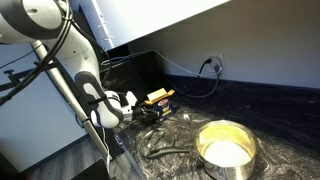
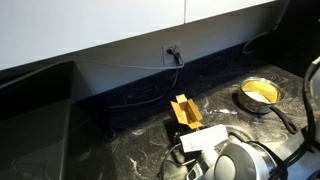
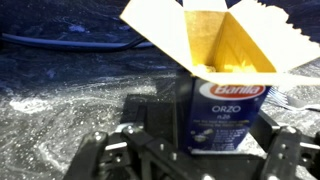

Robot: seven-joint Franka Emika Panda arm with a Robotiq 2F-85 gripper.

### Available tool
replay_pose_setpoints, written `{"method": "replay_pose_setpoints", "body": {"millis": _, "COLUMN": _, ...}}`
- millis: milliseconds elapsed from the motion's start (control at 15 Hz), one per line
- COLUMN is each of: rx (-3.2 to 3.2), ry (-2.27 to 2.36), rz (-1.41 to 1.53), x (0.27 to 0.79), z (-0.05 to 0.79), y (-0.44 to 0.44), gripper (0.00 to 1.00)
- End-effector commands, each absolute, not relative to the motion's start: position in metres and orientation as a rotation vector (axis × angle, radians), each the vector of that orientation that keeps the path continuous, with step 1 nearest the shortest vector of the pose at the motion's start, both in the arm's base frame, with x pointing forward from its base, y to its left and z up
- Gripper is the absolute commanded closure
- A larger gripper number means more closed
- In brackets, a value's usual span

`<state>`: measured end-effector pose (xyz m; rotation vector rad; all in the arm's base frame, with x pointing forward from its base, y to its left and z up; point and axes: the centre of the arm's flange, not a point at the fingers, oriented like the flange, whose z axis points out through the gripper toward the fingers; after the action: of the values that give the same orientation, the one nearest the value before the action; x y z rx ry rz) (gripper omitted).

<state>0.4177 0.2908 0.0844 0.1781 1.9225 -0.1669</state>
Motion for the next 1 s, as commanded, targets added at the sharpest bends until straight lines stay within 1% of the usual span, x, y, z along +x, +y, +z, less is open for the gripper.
{"method": "replay_pose_setpoints", "body": {"millis": 0, "rx": 0.165, "ry": 1.959, "rz": -0.154, "x": 0.397, "z": 0.126, "y": 0.287, "gripper": 0.00}}
{"method": "replay_pose_setpoints", "body": {"millis": 467, "rx": 0.095, "ry": 2.083, "rz": -0.180, "x": 0.367, "z": 0.175, "y": 0.276, "gripper": 0.00}}
{"method": "replay_pose_setpoints", "body": {"millis": 933, "rx": 0.012, "ry": 2.262, "rz": -0.103, "x": 0.339, "z": 0.206, "y": 0.265, "gripper": 0.00}}
